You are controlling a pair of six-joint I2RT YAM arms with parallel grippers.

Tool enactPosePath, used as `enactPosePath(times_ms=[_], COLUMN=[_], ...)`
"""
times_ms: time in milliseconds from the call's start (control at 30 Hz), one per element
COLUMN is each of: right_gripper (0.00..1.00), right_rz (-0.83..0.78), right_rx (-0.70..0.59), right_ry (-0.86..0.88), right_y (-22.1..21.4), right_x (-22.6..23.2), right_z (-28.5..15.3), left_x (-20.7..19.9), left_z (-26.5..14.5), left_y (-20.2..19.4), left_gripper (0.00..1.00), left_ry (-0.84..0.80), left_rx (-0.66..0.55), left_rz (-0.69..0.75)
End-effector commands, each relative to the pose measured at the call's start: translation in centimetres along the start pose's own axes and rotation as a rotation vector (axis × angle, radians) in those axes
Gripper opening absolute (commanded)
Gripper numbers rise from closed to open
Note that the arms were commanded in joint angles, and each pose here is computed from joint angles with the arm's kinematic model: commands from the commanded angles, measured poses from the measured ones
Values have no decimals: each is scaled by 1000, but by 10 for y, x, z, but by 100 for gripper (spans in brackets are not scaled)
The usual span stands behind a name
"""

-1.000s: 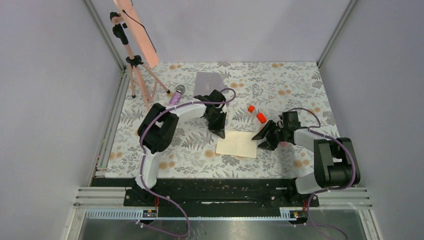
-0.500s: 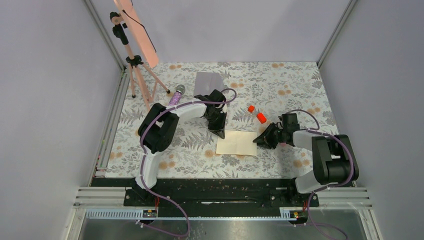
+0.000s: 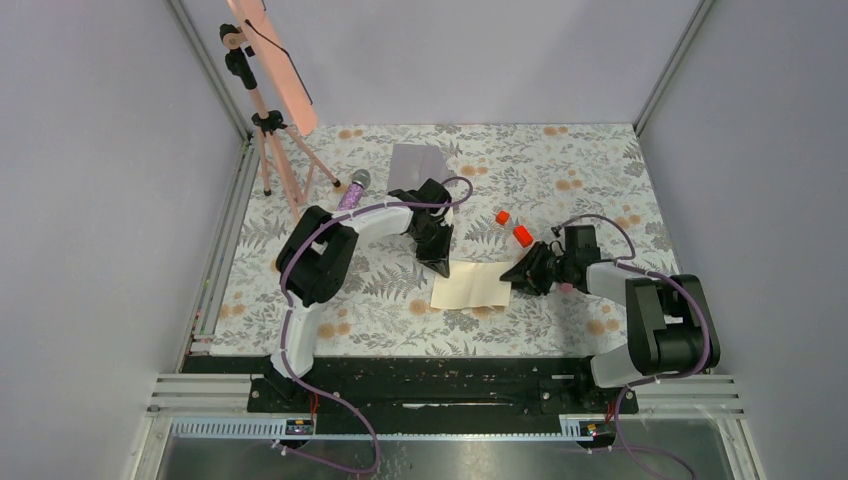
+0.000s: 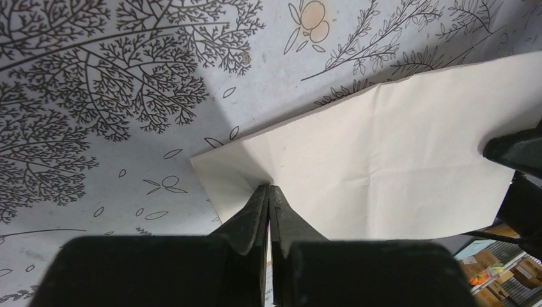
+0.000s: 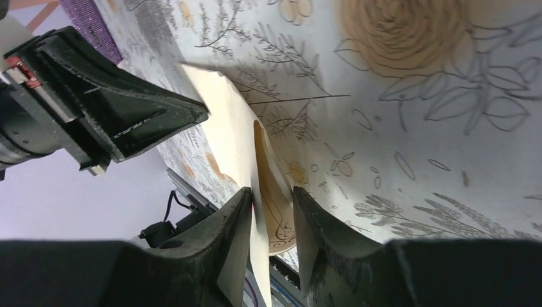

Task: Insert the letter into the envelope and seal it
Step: Fold the letter.

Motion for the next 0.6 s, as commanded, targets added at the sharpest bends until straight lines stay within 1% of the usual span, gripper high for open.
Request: enactPosePath(times_ms=[0,167,267,467,567], right_gripper=[36,36,38,52,54], right_rz=[-76,-94,-118,-138,-139], right_rx=[28,15,10,41,59], right_ry=[116,190,251,266,260], right_y=[-3,-5,-6,-7,-7], right_x=[15,23,29,34,35], right_z=[-3,-8,-11,-6,-2], left_x=[9,9,9,9,8], left_z=[12,14,15,15,15], left_y=[-5,-6,-7,-8,-7], left_gripper=[0,0,0,0,0], left_ry=[27,24,23,20,18], left_rx=[49,51,57,60,57], left_rz=[-9,-13,-13,-14,-13])
Point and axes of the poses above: each gripper's point midway between its finger pads, its own z axis out along the fingers, its own x axis along the line the jaws close on, y = z × x, the point moved 10 cm from there along -z, back along the fingers, and after that the axes turned 8 degrees about z, right-handed, at the moved point
